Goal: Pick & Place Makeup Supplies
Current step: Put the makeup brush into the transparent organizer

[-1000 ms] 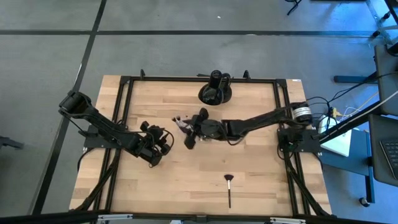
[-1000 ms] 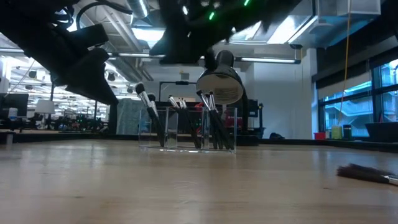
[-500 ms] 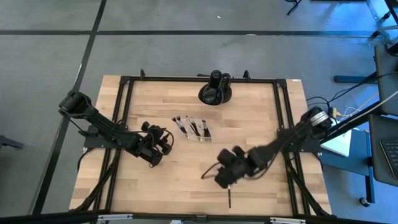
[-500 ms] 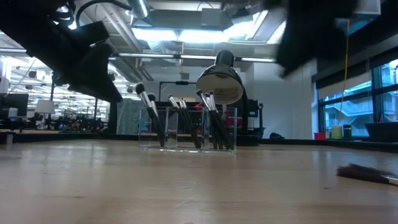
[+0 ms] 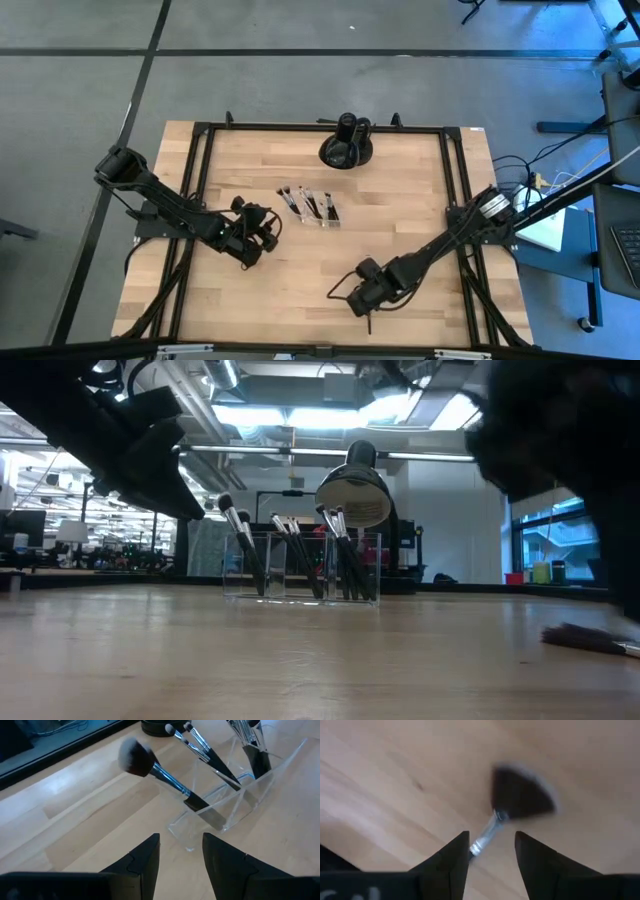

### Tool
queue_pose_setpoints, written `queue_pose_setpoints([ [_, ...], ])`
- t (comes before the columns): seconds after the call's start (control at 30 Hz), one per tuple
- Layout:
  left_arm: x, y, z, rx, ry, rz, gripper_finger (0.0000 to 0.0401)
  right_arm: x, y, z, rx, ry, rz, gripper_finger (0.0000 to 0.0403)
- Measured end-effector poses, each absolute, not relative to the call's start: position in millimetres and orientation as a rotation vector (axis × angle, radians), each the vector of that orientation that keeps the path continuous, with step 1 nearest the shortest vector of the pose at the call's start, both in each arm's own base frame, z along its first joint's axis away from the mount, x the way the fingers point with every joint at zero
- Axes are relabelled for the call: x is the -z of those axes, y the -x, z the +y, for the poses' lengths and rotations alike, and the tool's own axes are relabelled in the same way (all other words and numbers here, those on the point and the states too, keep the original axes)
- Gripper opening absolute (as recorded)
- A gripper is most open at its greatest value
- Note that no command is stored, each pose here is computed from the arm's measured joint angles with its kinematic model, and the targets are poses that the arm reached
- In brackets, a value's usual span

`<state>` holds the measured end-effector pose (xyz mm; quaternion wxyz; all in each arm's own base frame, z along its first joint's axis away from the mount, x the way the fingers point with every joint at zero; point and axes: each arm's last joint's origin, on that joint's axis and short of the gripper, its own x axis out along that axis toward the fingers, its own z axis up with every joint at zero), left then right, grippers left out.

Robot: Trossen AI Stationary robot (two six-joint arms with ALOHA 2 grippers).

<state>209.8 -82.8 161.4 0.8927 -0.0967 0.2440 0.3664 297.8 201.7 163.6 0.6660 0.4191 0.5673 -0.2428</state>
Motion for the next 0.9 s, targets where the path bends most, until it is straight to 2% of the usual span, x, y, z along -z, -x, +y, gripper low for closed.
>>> queue_pose_setpoints([
  [0.23, -161.4, -209.7, -82.8, -0.758, 0.192, 0.509, 0.0143, -148.3, -299.2, 209.7, 0.547, -1.009, 1.384, 0.0158],
  [0.47, -161.4, -209.7, -82.7, -0.758, 0.189, 0.509, 0.0143, -145.2, -297.6, 208.9, 0.561, -0.958, 1.39, 0.0152],
  [0.9, -162.4, -211.2, -83.5, -0.752, 0.198, 0.496, 0.0143, -142.2, -293.4, 200.3, 0.654, -0.845, 1.346, 0.0048],
])
